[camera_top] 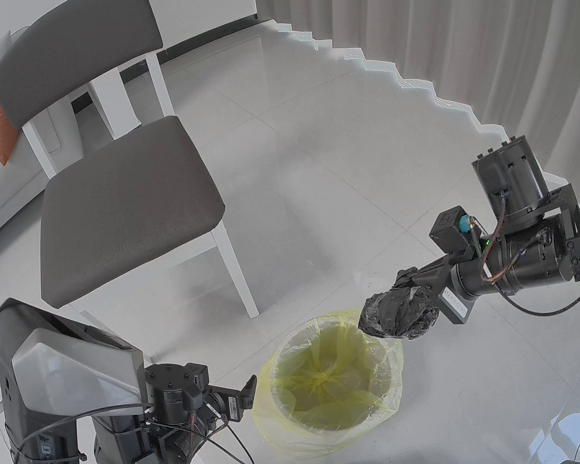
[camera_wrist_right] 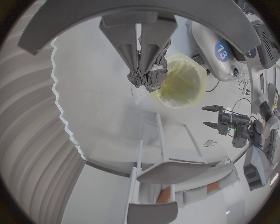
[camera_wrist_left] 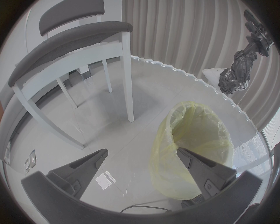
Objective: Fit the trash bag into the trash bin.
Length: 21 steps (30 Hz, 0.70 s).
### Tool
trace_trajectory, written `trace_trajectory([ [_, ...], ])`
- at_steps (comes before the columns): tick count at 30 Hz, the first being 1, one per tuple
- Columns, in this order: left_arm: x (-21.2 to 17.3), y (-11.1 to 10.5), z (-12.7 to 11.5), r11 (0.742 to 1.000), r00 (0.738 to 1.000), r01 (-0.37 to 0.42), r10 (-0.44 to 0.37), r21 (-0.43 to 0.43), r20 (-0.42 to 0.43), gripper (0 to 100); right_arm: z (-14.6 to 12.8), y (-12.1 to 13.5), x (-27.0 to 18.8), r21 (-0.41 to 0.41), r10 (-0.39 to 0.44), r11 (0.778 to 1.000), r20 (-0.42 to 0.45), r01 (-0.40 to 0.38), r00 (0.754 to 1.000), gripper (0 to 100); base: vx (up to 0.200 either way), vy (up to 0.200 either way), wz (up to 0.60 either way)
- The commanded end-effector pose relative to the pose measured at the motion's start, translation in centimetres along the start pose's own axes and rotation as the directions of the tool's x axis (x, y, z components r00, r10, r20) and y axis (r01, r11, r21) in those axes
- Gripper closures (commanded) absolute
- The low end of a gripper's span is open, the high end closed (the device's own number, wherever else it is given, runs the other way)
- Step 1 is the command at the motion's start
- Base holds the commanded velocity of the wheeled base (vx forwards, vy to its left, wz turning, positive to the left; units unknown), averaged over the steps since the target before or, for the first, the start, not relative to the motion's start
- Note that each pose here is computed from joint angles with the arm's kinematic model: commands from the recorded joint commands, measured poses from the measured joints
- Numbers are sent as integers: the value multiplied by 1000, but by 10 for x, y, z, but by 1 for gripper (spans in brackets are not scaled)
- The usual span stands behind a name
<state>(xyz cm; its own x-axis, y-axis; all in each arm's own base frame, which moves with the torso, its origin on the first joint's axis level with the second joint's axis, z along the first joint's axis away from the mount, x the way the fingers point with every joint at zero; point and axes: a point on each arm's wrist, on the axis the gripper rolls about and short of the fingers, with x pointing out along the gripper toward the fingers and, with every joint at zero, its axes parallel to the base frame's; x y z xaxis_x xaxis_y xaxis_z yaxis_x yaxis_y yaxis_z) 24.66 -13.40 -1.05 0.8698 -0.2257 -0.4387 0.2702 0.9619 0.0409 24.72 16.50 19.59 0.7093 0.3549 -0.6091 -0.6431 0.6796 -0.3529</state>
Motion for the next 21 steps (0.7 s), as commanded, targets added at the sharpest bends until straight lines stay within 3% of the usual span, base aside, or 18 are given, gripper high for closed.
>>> trace_trajectory([
  [1, -2, 0, 11, 1000, 998, 5, -5, -10, 55, 0, 3, 29, 11, -57, 76, 995, -10, -77, 997, 100, 0, 0, 0],
  [6, -2, -1, 12, 1000, 998, 3, -2, -10, 60, 0, 4, 45, 29, -83, 109, 991, -20, -110, 994, 100, 0, 0, 0],
  [12, -1, -2, 13, 1000, 998, 7, -7, -8, 66, 0, 1, 81, 47, -140, 170, 976, -10, -169, 985, 100, 0, 0, 0],
  [16, -6, -6, 16, 1000, 997, 25, -24, -3, 77, 0, -10, 100, 61, -174, 164, 971, -29, -167, 986, 100, 0, 0, 0],
  [21, -17, -9, 21, 999, 995, 38, -38, -3, 91, 0, -22, 111, 76, -174, 160, 973, 49, -150, 986, 100, 0, 0, 0],
])
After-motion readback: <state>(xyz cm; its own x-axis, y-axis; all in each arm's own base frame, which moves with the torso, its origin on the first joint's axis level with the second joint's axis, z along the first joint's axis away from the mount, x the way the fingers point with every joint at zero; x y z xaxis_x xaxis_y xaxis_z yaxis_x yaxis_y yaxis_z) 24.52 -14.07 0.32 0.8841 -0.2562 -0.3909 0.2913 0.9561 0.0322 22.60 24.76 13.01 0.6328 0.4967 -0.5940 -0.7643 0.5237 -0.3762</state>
